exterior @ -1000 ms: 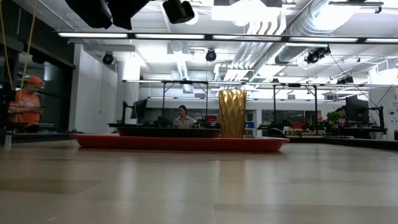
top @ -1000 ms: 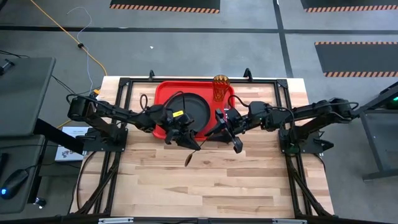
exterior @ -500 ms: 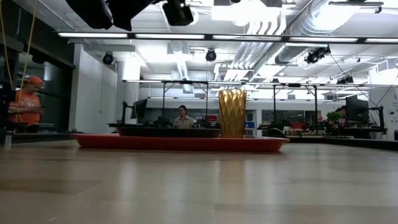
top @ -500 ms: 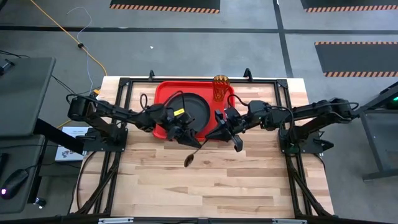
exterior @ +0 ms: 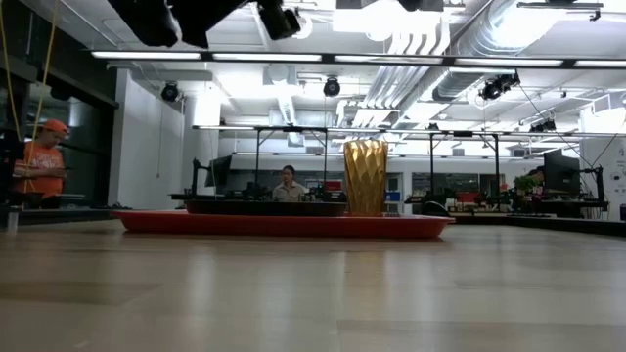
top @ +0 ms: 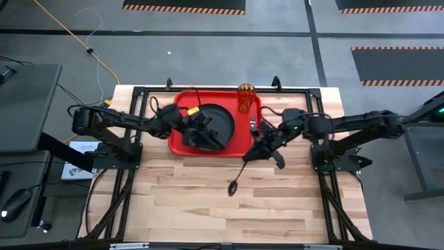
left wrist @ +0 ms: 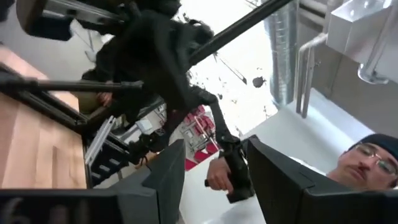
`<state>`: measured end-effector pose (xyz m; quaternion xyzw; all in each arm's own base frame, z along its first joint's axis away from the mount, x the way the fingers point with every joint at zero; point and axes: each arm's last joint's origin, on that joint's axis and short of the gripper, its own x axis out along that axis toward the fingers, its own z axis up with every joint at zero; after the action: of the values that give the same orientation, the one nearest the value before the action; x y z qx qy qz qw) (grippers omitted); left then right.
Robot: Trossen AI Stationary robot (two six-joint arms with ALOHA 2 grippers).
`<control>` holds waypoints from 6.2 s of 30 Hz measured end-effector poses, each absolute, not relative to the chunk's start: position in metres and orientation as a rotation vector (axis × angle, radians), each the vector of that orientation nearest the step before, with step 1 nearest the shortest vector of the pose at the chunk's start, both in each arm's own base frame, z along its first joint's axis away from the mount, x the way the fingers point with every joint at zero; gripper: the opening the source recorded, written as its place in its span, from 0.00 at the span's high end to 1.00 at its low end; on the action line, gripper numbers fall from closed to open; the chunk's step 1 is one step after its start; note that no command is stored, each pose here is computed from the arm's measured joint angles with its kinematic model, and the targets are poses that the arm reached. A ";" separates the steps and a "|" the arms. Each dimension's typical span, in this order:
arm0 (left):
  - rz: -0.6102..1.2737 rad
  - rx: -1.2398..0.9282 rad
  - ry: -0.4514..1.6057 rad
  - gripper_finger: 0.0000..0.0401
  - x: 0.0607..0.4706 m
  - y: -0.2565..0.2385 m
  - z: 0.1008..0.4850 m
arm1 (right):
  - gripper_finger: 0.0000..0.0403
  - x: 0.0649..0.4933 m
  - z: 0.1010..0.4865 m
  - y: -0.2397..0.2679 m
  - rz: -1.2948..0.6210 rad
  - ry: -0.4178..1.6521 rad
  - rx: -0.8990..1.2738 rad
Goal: Pick and place plate/cup/fork/spoon on tray
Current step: Put the black spoon on the red serving tray to right of the black plate
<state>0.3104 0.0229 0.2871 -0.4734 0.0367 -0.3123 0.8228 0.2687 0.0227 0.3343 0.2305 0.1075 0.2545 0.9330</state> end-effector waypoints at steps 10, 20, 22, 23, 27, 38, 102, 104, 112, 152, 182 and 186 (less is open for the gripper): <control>-0.571 -0.751 -0.147 0.61 0.261 0.054 0.340 | 1.00 0.197 0.333 0.012 0.201 0.341 0.488; 0.098 -0.454 0.041 0.61 0.220 0.045 0.336 | 1.00 0.170 0.268 0.019 0.084 0.086 0.717; 0.180 -0.401 0.032 0.61 0.221 0.038 0.336 | 1.00 0.172 0.261 0.019 0.055 -0.011 0.728; 0.210 -0.378 0.022 0.61 0.222 0.035 0.336 | 1.00 0.174 0.258 0.019 0.027 -0.057 0.728; 0.297 -0.284 -0.041 0.61 0.235 0.018 0.337 | 1.00 0.184 0.261 0.015 -0.098 -0.239 0.674; 0.261 -0.375 -0.301 0.61 0.306 -0.012 0.303 | 1.00 0.223 0.320 -0.003 -0.253 -0.640 0.450; 0.510 -0.169 -0.566 0.99 0.233 0.014 0.391 | 0.61 0.276 0.399 -0.006 -0.266 -0.363 0.342; 0.523 -0.172 -0.502 1.00 0.220 0.017 0.394 | 0.54 0.266 0.397 -0.007 -0.258 -0.264 0.348; 0.352 -0.309 -0.089 1.00 0.208 0.033 0.392 | 0.44 0.252 0.370 -0.014 -0.106 0.132 0.494; -0.002 -0.607 0.341 1.00 0.309 0.043 0.308 | 0.97 0.322 0.293 -0.012 0.113 0.460 0.662; 0.125 -0.451 0.008 0.58 0.218 0.067 0.389 | 1.00 0.206 0.209 -0.005 -0.137 0.528 0.958; 0.184 -0.421 -0.051 0.58 0.204 0.063 0.398 | 1.00 0.193 0.183 -0.006 -0.176 0.291 1.159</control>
<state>0.2044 0.0625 0.3984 -0.2084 -0.0254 0.0913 0.9734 0.1931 -0.0061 0.1831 0.5448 0.1369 -0.0829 0.8231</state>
